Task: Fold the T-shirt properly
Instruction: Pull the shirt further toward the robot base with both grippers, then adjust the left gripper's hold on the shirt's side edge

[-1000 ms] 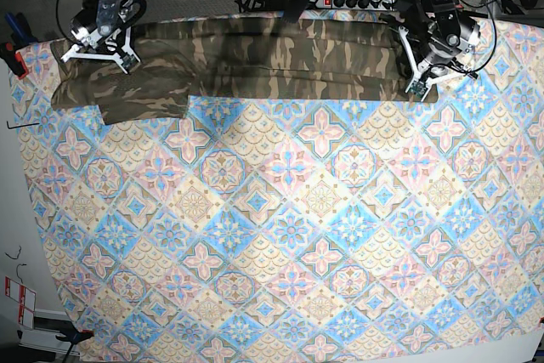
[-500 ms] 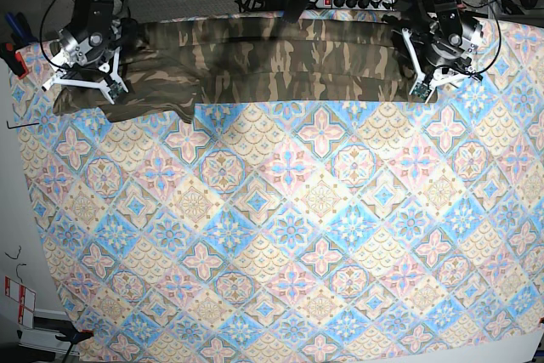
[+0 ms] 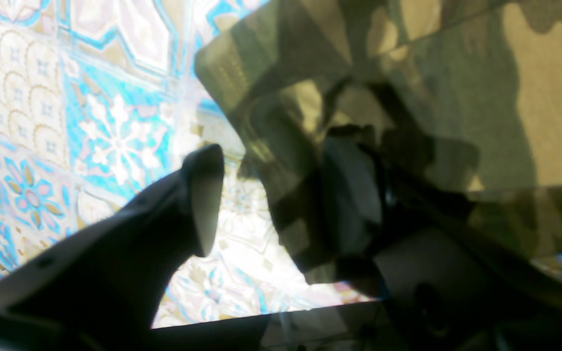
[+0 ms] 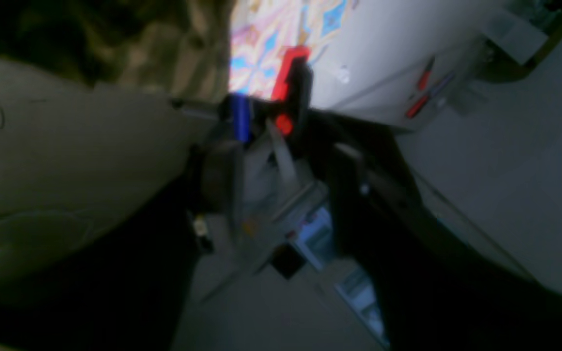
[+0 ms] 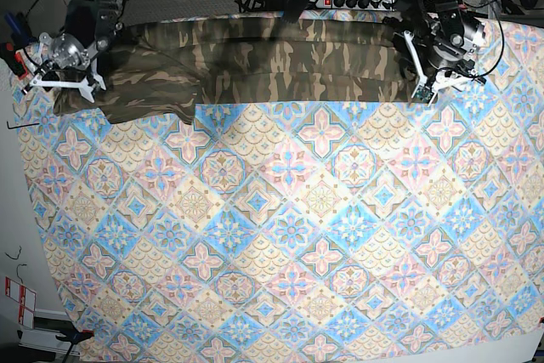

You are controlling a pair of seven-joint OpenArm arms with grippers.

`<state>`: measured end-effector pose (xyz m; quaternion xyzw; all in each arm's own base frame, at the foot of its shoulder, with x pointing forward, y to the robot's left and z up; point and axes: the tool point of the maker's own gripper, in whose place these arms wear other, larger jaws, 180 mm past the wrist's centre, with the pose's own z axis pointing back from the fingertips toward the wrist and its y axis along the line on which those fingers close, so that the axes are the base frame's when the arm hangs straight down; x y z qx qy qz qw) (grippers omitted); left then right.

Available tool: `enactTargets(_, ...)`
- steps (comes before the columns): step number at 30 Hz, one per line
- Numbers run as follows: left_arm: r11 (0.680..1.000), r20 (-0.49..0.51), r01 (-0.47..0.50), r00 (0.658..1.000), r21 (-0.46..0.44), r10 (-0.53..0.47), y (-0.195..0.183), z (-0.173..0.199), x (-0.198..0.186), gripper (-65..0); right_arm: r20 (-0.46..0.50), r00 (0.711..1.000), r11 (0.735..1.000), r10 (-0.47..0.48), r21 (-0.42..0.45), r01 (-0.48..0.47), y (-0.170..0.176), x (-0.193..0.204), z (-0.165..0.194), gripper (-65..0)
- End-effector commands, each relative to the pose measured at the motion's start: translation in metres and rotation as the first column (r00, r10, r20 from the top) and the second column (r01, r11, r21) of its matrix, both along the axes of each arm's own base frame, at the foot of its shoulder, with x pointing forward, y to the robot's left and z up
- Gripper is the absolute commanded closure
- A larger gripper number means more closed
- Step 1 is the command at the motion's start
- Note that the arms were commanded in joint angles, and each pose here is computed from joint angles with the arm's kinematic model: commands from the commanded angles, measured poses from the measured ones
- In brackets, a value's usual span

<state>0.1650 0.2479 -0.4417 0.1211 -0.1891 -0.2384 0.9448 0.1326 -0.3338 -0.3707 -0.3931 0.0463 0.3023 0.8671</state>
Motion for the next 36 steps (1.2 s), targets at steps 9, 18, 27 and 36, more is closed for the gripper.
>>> enactTargets(9,0.997,0.259,0.025,0.966,-0.080,-0.003,-0.025,0.065,0.044,-34.8,0.169,0.985,0.987,0.027,0.152,-0.053,0.045,0.042,-0.007,-26.3)
enactTargets(18,0.995,0.179,-0.064,0.981,-0.074,0.077,0.003,0.043,0.017,-35.7,0.231,0.973,0.957,0.002,0.281,-0.069,0.077,0.047,-0.022,-26.3)
enactTargets(27,0.940,0.115,-0.340,0.934,-0.010,0.339,0.071,0.045,-0.007,-52.3,0.248,0.969,0.950,-0.001,0.302,-0.077,0.080,0.048,-0.025,-26.3)
enactTargets(36,0.921,-0.035,-0.325,0.945,-0.217,0.325,0.047,-0.011,-0.021,-48.5,0.246,0.969,0.952,-0.025,0.300,-0.052,0.074,0.043,-0.025,-26.3)
